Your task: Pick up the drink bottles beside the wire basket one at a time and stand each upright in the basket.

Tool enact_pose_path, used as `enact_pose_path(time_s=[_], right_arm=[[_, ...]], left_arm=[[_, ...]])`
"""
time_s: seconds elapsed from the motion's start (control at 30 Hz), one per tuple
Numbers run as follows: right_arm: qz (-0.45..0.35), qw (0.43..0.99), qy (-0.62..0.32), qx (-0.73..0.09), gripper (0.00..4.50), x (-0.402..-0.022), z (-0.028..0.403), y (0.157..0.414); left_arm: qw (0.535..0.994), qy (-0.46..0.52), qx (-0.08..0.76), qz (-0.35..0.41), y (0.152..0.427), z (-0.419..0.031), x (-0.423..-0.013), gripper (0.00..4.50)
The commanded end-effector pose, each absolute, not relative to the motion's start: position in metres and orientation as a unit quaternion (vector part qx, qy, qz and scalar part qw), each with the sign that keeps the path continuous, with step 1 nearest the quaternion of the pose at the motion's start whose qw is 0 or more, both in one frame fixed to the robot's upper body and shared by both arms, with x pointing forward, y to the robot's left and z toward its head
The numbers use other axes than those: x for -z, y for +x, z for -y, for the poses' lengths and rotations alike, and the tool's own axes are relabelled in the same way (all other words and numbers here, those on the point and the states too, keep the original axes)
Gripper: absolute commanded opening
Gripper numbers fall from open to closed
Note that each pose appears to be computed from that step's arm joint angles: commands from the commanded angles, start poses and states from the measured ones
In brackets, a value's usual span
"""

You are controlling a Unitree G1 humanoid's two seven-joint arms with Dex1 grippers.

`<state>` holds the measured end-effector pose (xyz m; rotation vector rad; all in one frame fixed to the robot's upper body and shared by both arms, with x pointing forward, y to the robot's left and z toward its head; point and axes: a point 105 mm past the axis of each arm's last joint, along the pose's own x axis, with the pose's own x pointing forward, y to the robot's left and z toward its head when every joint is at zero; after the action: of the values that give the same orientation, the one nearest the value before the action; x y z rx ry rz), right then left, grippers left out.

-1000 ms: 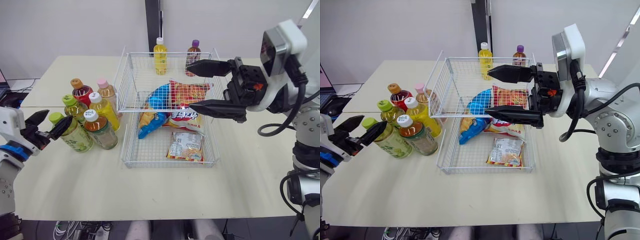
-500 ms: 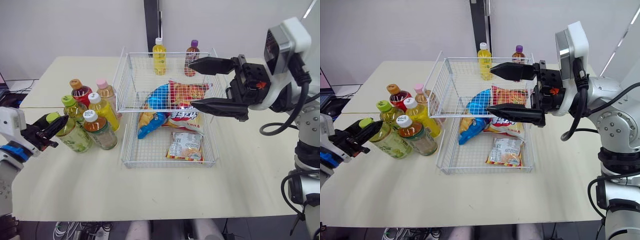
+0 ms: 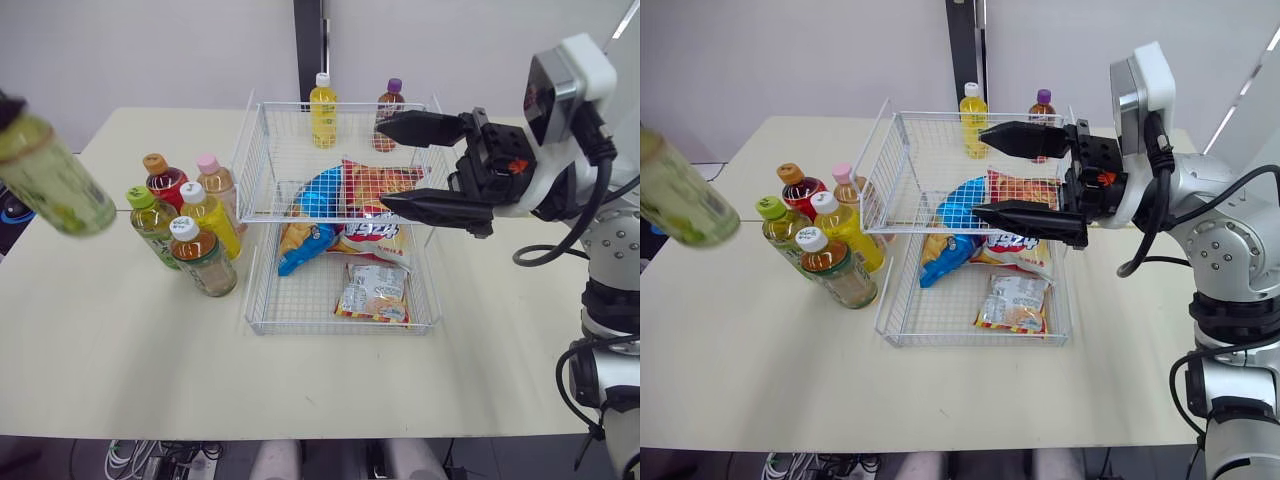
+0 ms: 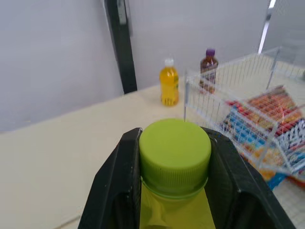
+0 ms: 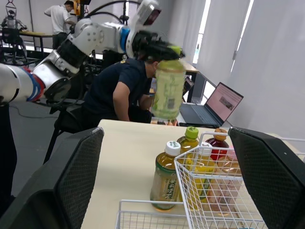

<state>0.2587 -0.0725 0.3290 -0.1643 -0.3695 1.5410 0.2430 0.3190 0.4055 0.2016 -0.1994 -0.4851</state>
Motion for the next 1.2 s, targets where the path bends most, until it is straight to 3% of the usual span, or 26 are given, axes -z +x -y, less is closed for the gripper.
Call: enact_pose_path(time_s=[0.03,0.23,0.5,0.9,1.2], right_arm=[[0.195,0.701,-0.087,-0.680,4.50,-0.340,0.073,0.253],[0.205,0.731,-0.092,-0.645,4.50,-0.344,0.078,0.257],[0.206,0.773,-0.128,-0.586,4.50,-0.339,0.087,0.259],[0.207,0.808,-0.135,-0.535,4.50,-0.336,0.094,0.250],[0.201,0.814,-0.141,-0.526,4.50,-0.336,0.097,0.246]], left_arm=[[0.942,0.112,0.275,0.154,0.242,-0.302,-0.440,1.35],[0.914,0.116,0.327,0.211,0.286,-0.256,-0.478,1.35],[0.878,0.124,0.408,0.217,0.338,-0.179,-0.494,1.35],[0.898,0.151,0.384,0.152,0.410,-0.141,-0.433,1.35],[0.905,0.136,0.373,0.154,0.421,-0.138,-0.422,1.35]])
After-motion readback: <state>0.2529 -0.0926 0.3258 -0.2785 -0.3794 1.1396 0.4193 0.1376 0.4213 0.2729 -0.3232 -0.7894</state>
